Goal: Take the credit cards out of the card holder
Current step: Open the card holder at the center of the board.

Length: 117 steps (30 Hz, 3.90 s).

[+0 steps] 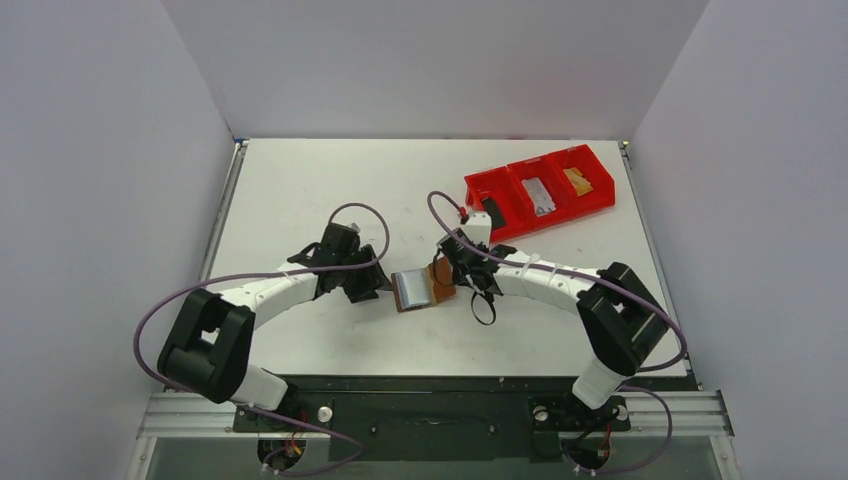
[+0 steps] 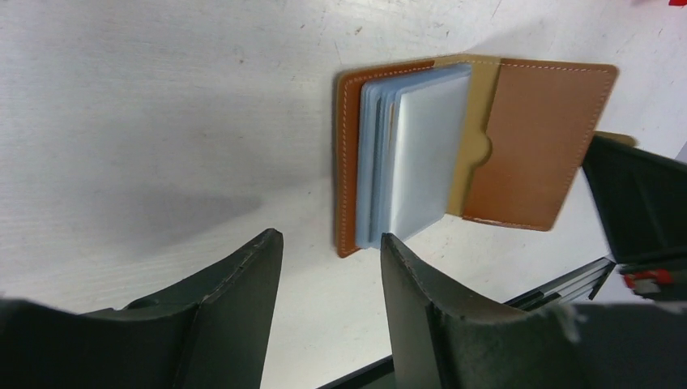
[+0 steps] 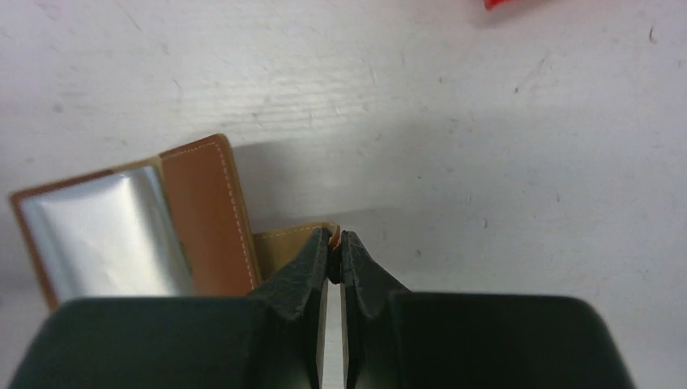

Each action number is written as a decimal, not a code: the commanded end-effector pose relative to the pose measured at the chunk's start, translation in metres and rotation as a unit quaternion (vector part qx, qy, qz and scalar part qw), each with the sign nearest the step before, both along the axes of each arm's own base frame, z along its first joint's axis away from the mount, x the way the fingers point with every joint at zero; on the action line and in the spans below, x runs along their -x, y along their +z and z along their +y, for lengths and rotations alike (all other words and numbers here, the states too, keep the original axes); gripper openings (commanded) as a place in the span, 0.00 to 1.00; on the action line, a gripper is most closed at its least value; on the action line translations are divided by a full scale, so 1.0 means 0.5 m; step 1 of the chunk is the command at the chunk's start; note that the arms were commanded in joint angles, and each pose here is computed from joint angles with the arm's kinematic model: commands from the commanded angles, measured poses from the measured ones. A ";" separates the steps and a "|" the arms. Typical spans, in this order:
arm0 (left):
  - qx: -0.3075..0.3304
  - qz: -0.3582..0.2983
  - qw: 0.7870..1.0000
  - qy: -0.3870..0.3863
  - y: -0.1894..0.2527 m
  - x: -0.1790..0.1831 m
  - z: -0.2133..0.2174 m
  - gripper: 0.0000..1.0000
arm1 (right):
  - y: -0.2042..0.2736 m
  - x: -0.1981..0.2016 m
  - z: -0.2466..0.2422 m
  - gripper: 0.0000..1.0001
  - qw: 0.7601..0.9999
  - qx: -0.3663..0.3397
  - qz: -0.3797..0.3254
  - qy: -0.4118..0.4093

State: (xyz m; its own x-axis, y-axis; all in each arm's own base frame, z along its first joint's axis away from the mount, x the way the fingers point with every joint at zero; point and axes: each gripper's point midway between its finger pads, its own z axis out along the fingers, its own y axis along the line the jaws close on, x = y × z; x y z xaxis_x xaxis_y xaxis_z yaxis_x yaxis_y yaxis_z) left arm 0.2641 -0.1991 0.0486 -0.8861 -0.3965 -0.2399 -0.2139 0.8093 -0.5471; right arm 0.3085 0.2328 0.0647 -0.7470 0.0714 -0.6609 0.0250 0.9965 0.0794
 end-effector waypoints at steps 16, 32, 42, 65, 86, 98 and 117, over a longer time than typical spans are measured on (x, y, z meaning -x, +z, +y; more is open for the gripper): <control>-0.028 -0.024 0.998 -0.044 0.006 -0.053 -0.073 0.32 | -0.110 0.042 -0.029 0.00 0.999 0.037 0.038 -0.004; -0.056 0.001 0.997 -0.054 -0.051 -0.041 -0.091 0.32 | -0.086 0.026 0.021 0.00 0.999 0.001 0.035 0.034; -0.058 0.008 0.998 -0.022 -0.055 -0.023 -0.071 0.27 | 0.040 0.003 0.036 0.38 0.998 -0.033 0.002 0.047; -0.042 -0.035 0.998 0.034 0.019 -0.030 -0.011 0.35 | 0.118 0.053 0.227 0.56 0.981 -0.106 0.009 0.161; -0.027 -0.010 0.999 0.034 -0.016 -0.020 0.001 0.31 | -0.039 0.044 0.244 0.77 0.981 -0.040 0.069 0.179; -0.029 -0.005 0.999 0.037 -0.024 -0.022 0.002 0.29 | -0.096 0.053 0.208 0.76 0.979 0.056 0.091 0.175; -0.024 -0.008 0.999 0.044 -0.014 -0.025 0.018 0.28 | -0.086 0.087 0.238 0.27 0.970 0.015 0.128 0.206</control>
